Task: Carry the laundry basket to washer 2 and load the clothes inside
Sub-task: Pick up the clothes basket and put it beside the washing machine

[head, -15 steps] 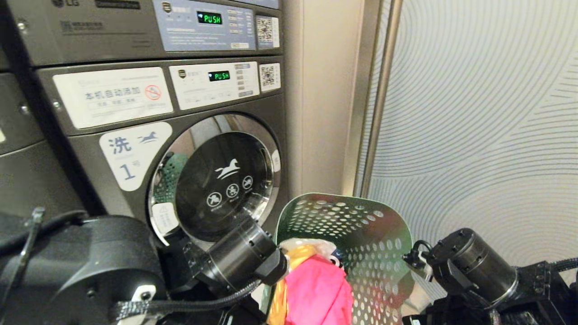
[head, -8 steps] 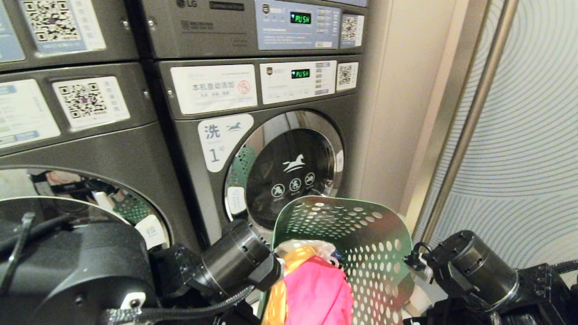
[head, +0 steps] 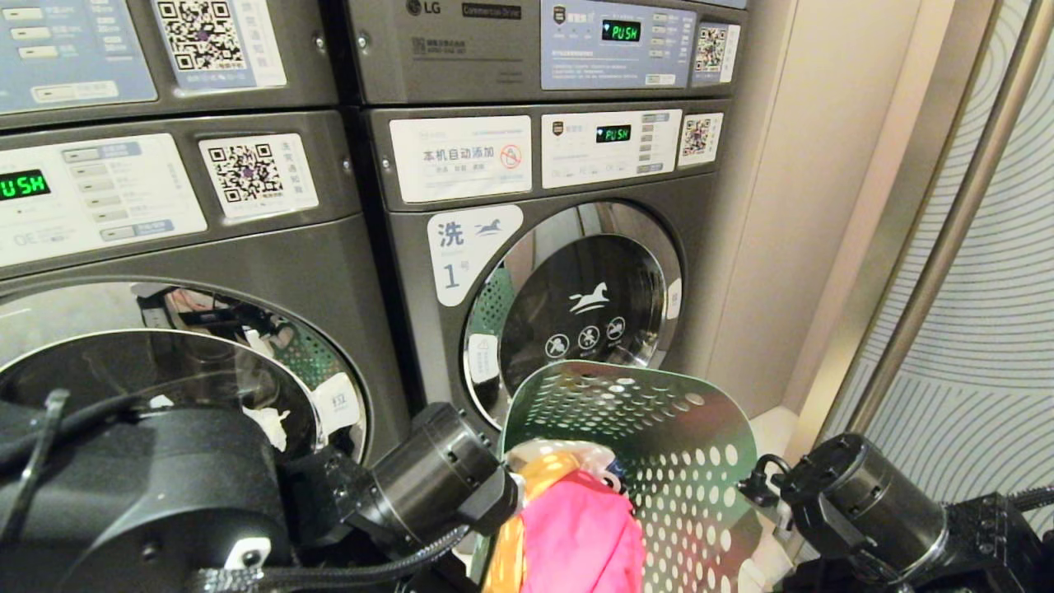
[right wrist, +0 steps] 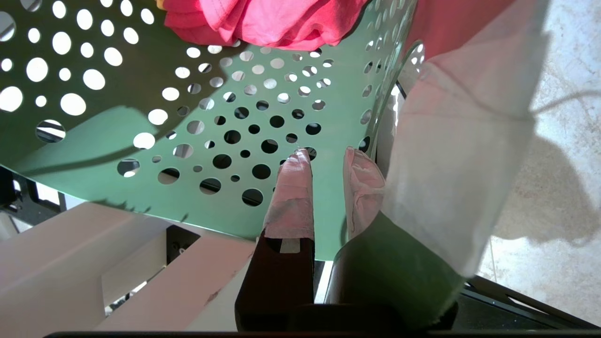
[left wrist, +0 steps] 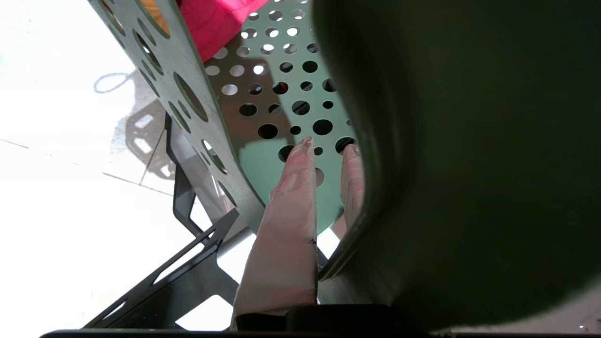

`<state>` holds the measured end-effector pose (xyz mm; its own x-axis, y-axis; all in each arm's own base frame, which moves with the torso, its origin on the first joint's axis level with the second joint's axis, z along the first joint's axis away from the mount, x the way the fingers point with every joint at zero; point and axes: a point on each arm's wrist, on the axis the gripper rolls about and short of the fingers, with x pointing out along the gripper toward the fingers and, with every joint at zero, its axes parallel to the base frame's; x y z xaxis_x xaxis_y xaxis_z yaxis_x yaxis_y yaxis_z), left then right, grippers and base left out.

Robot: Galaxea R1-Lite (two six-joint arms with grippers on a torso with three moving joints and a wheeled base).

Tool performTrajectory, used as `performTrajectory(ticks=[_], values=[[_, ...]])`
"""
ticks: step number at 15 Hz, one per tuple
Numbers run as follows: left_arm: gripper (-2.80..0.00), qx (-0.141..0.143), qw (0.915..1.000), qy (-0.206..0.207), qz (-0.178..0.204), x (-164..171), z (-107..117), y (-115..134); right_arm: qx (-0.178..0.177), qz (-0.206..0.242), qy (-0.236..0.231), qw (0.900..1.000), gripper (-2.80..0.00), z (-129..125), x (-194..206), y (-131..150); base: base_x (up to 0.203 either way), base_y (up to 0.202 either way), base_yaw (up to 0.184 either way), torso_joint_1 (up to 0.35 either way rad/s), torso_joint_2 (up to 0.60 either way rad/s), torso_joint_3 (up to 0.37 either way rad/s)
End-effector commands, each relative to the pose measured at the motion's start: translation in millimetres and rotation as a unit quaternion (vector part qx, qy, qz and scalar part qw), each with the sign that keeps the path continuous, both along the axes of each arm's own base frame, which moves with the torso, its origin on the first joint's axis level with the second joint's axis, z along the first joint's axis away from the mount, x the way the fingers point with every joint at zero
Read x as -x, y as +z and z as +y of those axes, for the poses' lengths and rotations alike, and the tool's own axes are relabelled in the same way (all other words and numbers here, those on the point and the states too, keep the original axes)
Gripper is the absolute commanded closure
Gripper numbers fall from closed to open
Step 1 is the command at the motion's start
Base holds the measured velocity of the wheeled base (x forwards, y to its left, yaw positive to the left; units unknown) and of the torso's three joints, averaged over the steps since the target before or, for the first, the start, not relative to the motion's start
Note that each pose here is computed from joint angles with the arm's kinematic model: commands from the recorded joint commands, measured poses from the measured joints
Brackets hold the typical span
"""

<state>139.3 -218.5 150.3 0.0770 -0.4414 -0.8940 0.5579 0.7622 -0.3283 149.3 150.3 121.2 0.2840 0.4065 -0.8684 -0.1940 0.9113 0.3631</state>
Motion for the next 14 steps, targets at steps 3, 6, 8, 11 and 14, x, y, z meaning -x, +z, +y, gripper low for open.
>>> performTrajectory(ticks=[3,6,8,11,14], values=[[0.0,-0.002,1.0,0.001,0.001,1,1,0,0.003,0.005,-0.002,1.0,0.0,-2,2,-2,0.0,0.0,0.0,0.0,0.0,0.0],[0.0,-0.01,0.9999,-0.002,-0.006,4,-1,-2,0.019,0.0,-0.012,1.0,0.0,-6,5,-6,0.0,0.0,0.0,0.0,0.0,0.0],[0.0,-0.018,0.9998,-0.009,-0.005,6,-4,-3,0.023,0.002,-0.014,1.0,0.0,-8,7,-8,0.0,0.0,0.0,-0.001,0.0,-0.045],[0.0,-0.057,0.998,-0.003,-0.028,6,-11,-14,0.023,0.0,-0.014,1.0,0.0,-9,7,-7,0.0,0.0,0.0,0.005,0.0,-0.162],[0.0,-0.054,0.9979,-0.004,-0.036,3,-19,-13,0.027,-0.005,-0.02,0.999,0.0,-9,6,-7,0.0,0.0,0.0,-0.002,0.0,-0.197]])
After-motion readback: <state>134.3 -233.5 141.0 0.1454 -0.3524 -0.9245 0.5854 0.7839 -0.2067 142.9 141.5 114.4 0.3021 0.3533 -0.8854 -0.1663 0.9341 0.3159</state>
